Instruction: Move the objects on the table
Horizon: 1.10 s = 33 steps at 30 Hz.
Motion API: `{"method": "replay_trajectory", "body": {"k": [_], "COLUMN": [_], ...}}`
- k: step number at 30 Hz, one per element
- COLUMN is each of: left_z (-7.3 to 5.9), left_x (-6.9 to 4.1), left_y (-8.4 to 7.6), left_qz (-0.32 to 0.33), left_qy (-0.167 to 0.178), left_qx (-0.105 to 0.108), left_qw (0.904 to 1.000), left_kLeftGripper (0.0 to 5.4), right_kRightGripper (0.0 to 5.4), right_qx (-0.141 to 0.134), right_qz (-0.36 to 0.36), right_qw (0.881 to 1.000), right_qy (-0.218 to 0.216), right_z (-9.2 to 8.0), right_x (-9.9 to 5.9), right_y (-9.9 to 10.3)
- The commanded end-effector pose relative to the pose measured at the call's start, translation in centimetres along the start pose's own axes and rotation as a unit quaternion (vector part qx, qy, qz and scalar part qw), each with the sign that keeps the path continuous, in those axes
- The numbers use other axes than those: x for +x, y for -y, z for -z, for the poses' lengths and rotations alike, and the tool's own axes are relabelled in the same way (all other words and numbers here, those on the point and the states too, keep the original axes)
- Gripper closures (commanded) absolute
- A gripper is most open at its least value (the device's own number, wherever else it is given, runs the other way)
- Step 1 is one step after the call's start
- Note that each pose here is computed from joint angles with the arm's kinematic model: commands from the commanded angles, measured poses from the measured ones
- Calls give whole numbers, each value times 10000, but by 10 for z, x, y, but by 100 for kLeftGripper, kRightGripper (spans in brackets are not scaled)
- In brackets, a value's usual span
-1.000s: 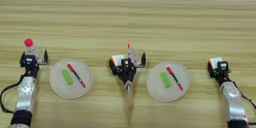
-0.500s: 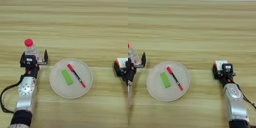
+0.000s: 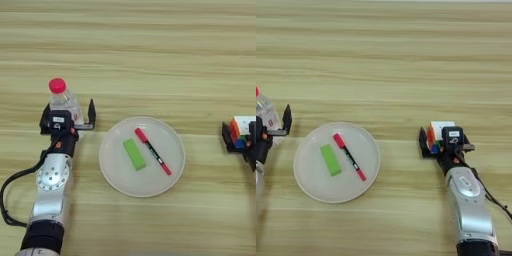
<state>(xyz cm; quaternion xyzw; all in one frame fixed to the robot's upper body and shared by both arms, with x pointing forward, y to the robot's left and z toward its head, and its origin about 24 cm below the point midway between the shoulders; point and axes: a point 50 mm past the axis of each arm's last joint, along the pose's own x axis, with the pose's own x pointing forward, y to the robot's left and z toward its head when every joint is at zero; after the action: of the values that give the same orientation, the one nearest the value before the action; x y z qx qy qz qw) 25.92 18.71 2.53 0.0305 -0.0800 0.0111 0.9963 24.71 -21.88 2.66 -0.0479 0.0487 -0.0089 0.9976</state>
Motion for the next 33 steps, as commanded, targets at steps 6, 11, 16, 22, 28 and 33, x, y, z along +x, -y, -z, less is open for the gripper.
{"method": "replay_trajectory", "body": {"k": [6, 11, 16, 22, 28, 33], "left_z": [1, 1, 1, 1, 1, 1], "left_x": [-1, -1, -1, 0, -1, -1], "left_y": [1, 1, 0, 0, 0, 0], "left_qz": [46, 47, 49, 45, 41, 40], "left_qy": [-69, -69, -73, -78, -77, -75], "left_qx": [55, 56, 56, 58, 58, 56], "left_qw": [10000, 9999, 9999, 9999, 9999, 9999], "left_kLeftGripper": [0, 0, 0, 0, 0, 0], "right_kRightGripper": [3, 3, 3, 3, 3, 3], "right_qx": [-515, -607, -676, -612, -554, -502], "right_qz": [-53, -150, -523, -1266, -1840, -2230], "right_qw": [9967, 9946, 9907, 9852, 9779, 9717], "right_qy": [621, 834, 1058, 977, 828, 597], "right_z": [-24, -36, -51, -56, -60, -64], "right_x": [-3, -3, -3, -2, 0, 4], "right_y": [-3, -8, -22, -48, -68, -83]}}
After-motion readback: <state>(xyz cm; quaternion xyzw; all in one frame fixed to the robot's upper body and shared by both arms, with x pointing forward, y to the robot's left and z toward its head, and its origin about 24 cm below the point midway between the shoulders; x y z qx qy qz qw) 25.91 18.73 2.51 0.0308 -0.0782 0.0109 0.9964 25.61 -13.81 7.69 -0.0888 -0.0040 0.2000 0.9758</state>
